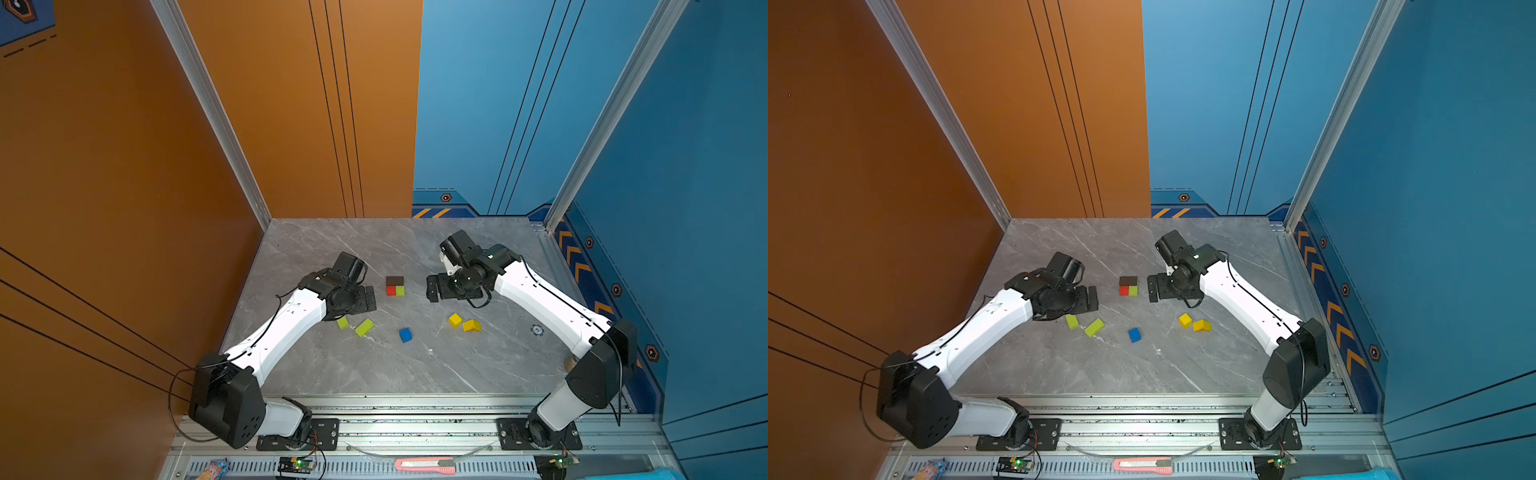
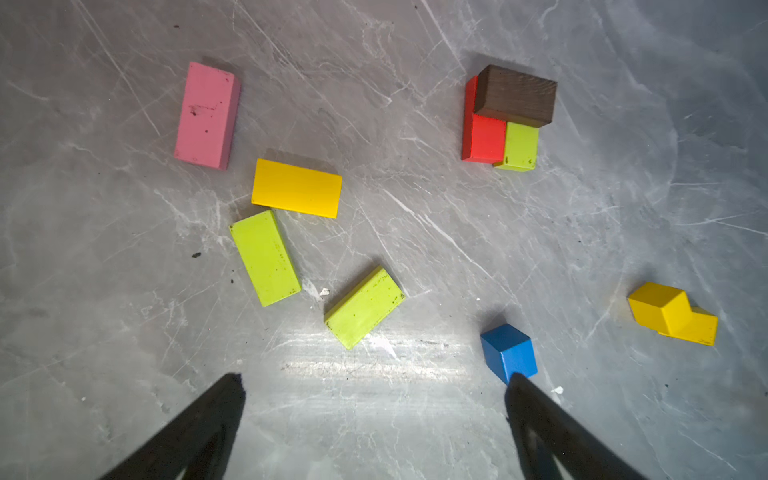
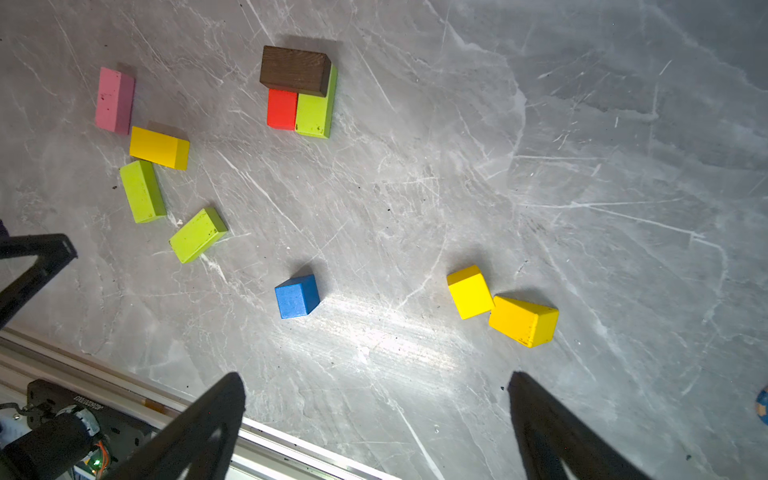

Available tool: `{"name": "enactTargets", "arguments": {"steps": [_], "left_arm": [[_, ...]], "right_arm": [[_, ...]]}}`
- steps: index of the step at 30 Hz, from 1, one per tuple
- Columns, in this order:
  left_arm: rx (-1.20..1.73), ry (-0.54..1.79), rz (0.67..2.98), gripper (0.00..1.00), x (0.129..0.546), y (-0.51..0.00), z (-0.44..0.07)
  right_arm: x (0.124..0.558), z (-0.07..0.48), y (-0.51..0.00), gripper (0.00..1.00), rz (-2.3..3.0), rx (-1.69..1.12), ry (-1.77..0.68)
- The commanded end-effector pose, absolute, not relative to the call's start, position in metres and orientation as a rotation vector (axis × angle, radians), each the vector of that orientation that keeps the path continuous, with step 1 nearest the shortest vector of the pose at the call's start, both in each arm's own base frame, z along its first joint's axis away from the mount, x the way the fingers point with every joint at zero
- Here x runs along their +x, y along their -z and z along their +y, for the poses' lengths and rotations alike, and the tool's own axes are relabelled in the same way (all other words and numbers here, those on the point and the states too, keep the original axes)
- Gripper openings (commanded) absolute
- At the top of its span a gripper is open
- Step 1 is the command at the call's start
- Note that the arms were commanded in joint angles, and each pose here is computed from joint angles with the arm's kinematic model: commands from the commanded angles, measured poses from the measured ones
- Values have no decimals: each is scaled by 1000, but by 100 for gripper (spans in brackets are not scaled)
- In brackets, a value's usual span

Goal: Build the wood block tower
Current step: 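Move the left gripper over the yellow block while the right gripper hovers aside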

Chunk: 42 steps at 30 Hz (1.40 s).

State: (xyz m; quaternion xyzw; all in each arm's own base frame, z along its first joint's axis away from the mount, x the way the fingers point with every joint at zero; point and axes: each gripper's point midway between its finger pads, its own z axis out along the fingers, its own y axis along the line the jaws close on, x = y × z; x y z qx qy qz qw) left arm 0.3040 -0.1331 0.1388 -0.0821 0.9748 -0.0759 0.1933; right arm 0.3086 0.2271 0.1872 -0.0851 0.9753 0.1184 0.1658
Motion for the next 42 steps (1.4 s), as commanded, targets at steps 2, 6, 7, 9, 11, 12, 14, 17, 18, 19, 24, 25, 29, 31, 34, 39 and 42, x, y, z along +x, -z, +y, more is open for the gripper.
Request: {"name": "enactTargets", "arguments": {"steps": [2,6,7,9,11,12,14,17,18,19,24,25,29,31,34,39,42], "left_arm": [[-161,129,2777,100,319,-128,-131],[-112,105,2809,100,334,-119,-132],[-110,106,2815,100,337,-117,-132],[-106,106,2825,100,341,-114,-129],[-98,102,2834,100,344,-110,-127],[-95,101,2841,100,345,-108,-125],[-95,104,2851,100,348,-105,-122],[-99,97,2855,100,349,-104,-118],[-104,98,2854,100,349,-104,-117],[-103,98,2853,100,349,-104,-117],[-112,96,2843,100,346,-107,-115],[-115,100,2839,100,345,-107,-115],[-136,106,2829,100,339,-105,-113],[-145,109,2820,100,338,-104,-112],[-141,105,2815,100,337,-101,-111],[-90,83,2820,100,341,-92,-110],[-56,64,2831,100,344,-87,-110]], "right_arm": [[315,223,-189,100,2728,-170,-362],[323,232,-189,100,2720,-105,-443],[324,234,-189,100,2724,-105,-452],[328,237,-189,100,2729,-106,-453],[333,239,-190,100,2724,-113,-447],[336,239,-190,100,2723,-113,-446],[343,241,-190,100,2724,-109,-455],[354,247,-192,100,2721,-105,-481],[356,250,-193,100,2721,-108,-493],[358,252,-194,100,2719,-114,-501],[365,264,-191,100,2726,-144,-539],[366,265,-189,100,2731,-149,-544],[367,271,-188,100,2736,-166,-568],[367,272,-189,100,2735,-172,-575],[365,270,-189,100,2736,-177,-573],[358,265,-190,100,2742,-189,-565],[354,259,-191,100,2740,-183,-550]]}}
